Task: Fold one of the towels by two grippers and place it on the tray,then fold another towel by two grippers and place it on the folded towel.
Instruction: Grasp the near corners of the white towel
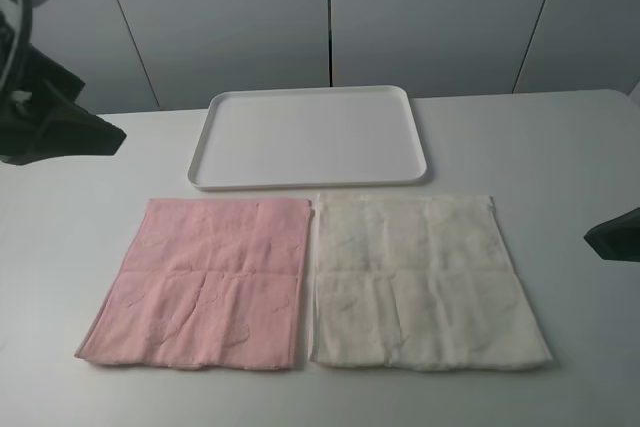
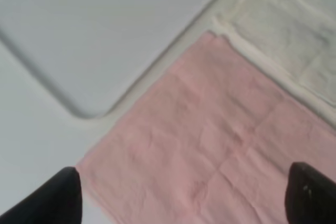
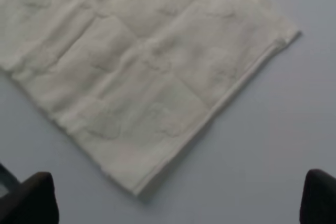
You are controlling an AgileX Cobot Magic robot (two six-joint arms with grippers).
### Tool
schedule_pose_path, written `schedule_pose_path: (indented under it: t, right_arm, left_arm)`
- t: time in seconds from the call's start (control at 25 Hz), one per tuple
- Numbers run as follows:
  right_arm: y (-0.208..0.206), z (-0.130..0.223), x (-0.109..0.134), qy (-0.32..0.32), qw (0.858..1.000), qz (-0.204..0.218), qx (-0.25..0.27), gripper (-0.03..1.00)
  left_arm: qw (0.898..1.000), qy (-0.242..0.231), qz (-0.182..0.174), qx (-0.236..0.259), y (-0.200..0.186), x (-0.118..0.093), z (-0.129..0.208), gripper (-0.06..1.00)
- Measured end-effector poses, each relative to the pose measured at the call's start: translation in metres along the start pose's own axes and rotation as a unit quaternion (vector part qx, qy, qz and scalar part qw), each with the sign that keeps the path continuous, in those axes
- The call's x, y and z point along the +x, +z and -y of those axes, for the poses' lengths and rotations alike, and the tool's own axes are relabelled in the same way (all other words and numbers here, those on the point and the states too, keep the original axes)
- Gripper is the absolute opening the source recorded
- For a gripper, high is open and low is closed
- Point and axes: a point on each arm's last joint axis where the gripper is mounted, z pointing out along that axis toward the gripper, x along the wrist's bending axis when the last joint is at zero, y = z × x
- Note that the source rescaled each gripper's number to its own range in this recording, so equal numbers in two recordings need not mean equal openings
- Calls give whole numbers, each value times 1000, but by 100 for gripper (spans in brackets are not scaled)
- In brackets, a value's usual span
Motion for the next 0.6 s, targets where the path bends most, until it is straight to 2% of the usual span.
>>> schedule_pose_path:
  t: [0.12,0.28,0.48,0.6]
  right_arm:
    - [10,-3,-1,-50,998,-10,32,100]
    - [25,-6,-4,-96,992,-26,72,100]
    - [45,-10,-4,-128,984,-60,109,100]
    - [55,-11,-5,-145,979,-64,127,100]
  left_arm:
    - [996,80,35,17,33,-22,-18,99]
    - [984,154,79,46,75,-52,-35,99]
    - [958,241,120,100,123,-86,-40,99]
    - [944,278,135,119,141,-102,-40,99]
